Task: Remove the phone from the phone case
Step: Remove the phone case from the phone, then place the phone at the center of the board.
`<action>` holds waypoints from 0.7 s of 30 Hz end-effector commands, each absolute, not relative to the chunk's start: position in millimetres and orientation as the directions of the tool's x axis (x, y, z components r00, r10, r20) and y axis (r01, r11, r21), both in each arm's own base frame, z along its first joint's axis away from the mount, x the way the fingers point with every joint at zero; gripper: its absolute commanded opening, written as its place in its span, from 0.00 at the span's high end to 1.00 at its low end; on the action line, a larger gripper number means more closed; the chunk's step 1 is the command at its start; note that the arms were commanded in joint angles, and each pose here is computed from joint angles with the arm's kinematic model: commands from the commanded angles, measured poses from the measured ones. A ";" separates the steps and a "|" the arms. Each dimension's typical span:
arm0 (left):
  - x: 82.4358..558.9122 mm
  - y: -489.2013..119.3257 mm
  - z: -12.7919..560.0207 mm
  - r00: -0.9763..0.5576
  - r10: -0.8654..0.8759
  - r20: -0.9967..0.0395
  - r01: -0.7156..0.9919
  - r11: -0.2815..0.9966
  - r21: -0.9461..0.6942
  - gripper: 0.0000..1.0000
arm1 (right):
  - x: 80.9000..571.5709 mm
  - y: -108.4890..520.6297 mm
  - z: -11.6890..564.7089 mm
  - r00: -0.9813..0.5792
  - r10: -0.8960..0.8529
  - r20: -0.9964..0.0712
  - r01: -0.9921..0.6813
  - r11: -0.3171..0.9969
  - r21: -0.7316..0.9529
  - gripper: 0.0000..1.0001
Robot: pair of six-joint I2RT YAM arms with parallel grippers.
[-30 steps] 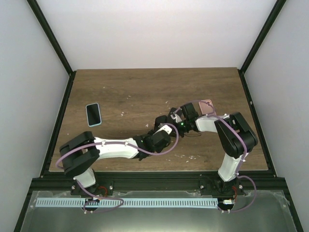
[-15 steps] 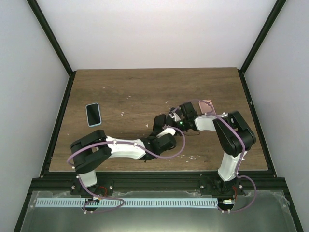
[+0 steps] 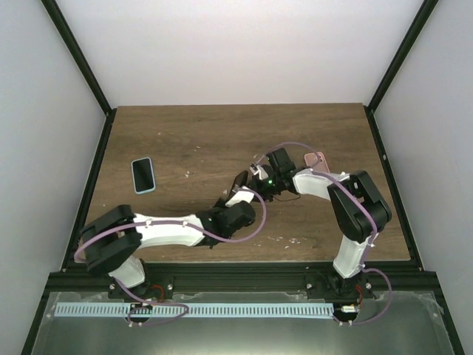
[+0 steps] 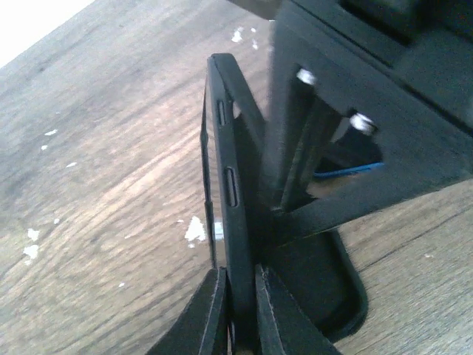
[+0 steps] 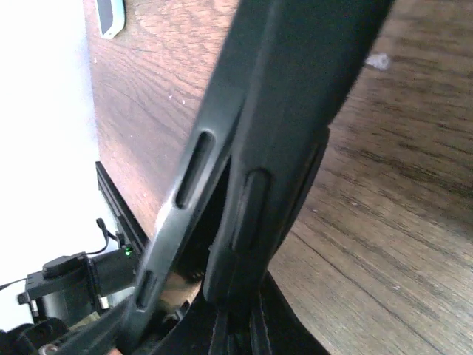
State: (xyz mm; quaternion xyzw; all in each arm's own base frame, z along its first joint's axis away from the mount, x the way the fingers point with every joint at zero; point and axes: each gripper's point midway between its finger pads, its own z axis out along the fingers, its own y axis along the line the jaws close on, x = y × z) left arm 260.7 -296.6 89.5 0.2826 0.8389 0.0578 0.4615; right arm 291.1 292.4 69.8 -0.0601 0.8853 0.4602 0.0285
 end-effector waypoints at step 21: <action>302.3 -266.1 159.7 -0.265 0.469 -0.842 0.245 0.878 0.411 1.00 | 393.3 80.1 213.9 -0.672 0.257 -0.695 -0.304 0.759 0.576 0.99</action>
